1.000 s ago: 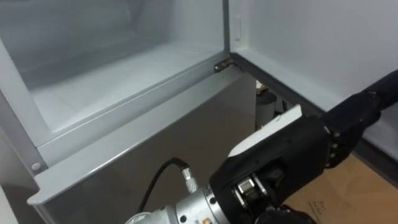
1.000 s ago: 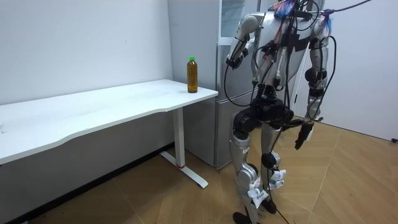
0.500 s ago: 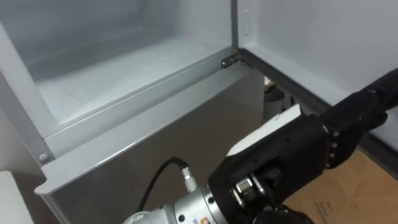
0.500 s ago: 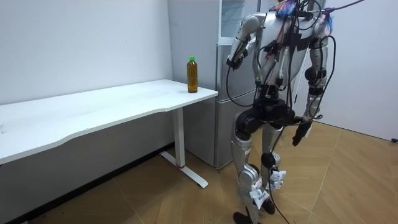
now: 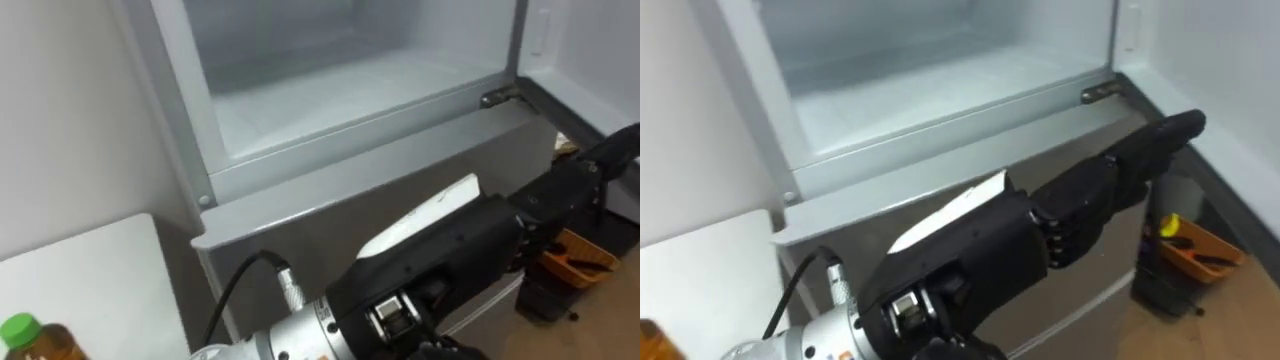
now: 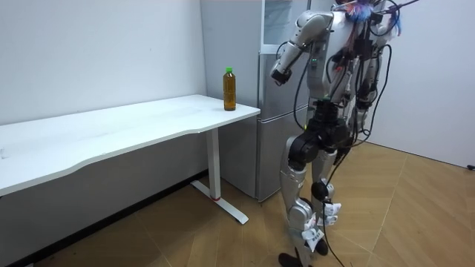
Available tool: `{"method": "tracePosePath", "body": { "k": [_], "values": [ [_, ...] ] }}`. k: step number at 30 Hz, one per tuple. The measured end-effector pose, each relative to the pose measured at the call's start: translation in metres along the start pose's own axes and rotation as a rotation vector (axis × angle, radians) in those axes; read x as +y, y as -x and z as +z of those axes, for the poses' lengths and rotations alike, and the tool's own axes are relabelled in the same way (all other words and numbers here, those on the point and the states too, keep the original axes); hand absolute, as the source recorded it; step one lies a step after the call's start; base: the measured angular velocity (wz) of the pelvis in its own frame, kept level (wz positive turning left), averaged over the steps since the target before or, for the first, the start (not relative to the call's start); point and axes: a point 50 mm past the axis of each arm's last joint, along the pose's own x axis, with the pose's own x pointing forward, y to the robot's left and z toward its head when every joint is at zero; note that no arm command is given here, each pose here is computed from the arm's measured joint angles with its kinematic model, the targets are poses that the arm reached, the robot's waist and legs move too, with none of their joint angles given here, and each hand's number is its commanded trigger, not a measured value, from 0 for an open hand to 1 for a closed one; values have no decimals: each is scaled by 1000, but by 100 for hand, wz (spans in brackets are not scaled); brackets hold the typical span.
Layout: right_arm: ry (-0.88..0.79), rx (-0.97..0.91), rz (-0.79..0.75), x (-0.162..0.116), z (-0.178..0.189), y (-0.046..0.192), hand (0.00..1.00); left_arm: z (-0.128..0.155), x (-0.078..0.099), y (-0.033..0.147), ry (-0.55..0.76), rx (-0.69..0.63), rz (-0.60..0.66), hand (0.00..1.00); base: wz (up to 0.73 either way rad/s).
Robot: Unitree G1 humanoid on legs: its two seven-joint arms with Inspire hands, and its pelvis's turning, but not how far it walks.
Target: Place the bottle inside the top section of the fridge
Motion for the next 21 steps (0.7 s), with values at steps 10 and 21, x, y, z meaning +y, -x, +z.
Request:
{"method": "tracePosePath", "body": {
  "k": [10, 21],
  "values": [
    [18, 38, -2, 6, -13, 0, 0, 8, 21, 22, -106, 18, 203, 0, 13],
    [39, 78, -11, 0, -28, 4, 0, 43, 48, 50, -258, -85, 478, 0, 14]
  ]
}}
